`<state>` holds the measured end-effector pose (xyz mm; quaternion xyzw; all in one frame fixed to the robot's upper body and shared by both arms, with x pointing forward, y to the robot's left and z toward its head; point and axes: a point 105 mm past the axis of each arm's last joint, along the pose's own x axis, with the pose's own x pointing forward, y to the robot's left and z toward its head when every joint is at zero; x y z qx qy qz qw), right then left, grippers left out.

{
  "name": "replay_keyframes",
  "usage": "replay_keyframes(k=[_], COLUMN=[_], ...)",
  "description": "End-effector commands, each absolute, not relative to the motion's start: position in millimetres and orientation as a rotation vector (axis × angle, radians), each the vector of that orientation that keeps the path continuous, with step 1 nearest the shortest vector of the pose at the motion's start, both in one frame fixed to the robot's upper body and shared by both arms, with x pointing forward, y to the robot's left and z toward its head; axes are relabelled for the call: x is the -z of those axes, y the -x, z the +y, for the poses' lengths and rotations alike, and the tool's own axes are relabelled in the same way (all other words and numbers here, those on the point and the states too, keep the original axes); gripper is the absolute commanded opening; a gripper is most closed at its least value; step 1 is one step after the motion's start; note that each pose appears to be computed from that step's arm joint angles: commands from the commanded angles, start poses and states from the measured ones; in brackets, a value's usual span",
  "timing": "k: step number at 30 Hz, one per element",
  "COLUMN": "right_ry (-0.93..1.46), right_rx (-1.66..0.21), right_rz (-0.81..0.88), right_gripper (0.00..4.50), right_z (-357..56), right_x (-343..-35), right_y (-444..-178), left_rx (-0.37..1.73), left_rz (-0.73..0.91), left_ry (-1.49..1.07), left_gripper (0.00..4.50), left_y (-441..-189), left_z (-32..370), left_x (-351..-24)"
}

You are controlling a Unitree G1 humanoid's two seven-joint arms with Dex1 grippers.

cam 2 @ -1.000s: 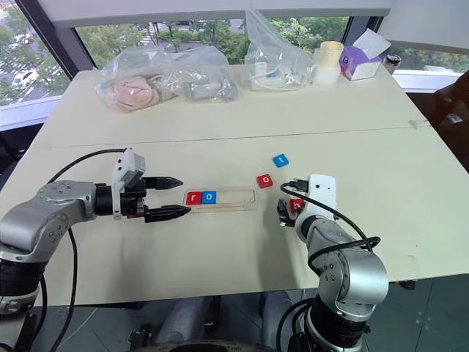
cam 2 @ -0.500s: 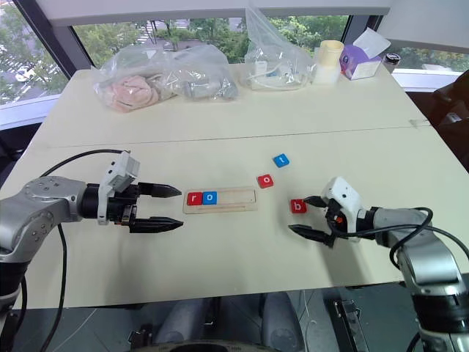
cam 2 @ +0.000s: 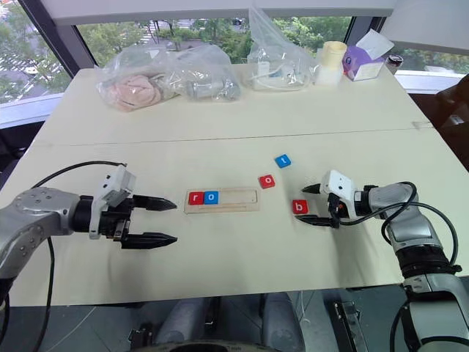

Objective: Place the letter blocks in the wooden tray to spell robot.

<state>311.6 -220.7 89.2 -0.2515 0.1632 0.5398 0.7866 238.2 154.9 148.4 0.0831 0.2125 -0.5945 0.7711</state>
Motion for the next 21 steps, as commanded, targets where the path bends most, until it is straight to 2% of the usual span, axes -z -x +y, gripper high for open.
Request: replay_keyframes(k=[1,3,6,8,10,12,18,21], right_ry=[0.564,0.577,0.509,0.479,0.507,0.524,0.593,0.613], right_rx=[-1.201,-1.215,-1.21,-1.266,-1.282,-1.267,-1.273,-1.304], right_rz=[0.345,0.33,0.259,0.201,0.174,0.173,0.231,0.243], right_gripper=[2.22,1.17,1.14,1.14,1.14,1.14,1.14,1.14], right_z=[-217.3,-212.6,-186.9,-150.0,-124.4,-110.4,-66.8,-49.4], right_x=[-89.5,-92.7,-119.2,-145.3,-156.7,-159.7,-143.7,-135.6], right_y=[-308.9,-308.2,-316.3,-317.9,-321.3,-327.1,-340.8,-339.2], left_rx=[1.264,1.247,1.202,1.181,1.168,1.158,1.124,1.127], left_rz=[0.415,0.42,0.428,0.423,0.425,0.427,0.421,0.417], left_ry=[-0.221,-0.226,-0.252,-0.242,-0.243,-0.249,-0.258,-0.25], left_gripper=[4.5,4.5,4.5,4.5,4.5,4.5,4.5,4.5], left_y=[-239.2,-240.2,-244.5,-246.9,-248.4,-249.6,-253.1,-251.8], left_z=[158.7,162.9,173.0,178.5,183.0,185.7,190.5,188.1], left_x=[-159.0,-158.0,-156.1,-158.6,-159.1,-158.4,-155.3,-153.3])
